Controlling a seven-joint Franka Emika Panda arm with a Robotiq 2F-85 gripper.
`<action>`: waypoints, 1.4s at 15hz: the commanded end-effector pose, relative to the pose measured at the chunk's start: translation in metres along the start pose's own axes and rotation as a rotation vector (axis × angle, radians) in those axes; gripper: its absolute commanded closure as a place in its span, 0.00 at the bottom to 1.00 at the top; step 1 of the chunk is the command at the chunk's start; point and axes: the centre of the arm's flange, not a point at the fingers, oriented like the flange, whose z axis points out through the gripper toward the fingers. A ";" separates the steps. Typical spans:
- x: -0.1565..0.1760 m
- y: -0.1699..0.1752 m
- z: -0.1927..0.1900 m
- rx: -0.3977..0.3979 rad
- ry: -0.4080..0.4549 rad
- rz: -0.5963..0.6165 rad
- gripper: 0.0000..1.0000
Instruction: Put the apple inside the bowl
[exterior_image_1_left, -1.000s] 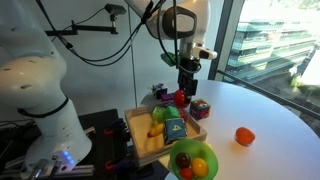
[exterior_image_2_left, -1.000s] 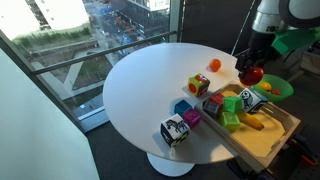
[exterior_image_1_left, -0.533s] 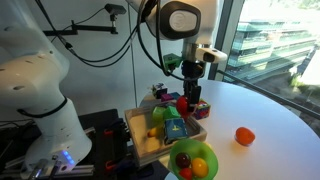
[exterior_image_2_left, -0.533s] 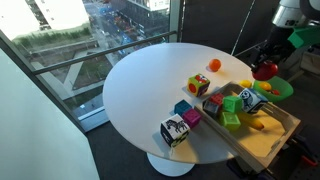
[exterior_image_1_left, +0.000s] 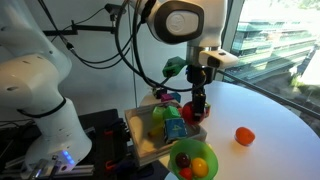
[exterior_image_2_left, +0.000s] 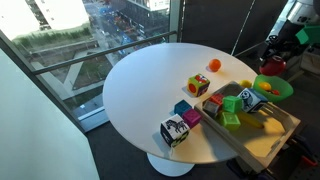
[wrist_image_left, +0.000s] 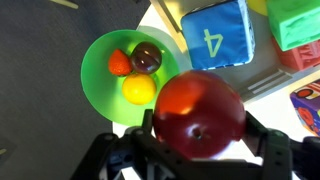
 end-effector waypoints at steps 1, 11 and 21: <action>0.001 0.002 -0.001 0.002 0.006 0.006 0.42; 0.001 0.001 0.003 0.000 0.001 0.005 0.17; 0.006 0.014 0.004 -0.010 -0.005 0.017 0.42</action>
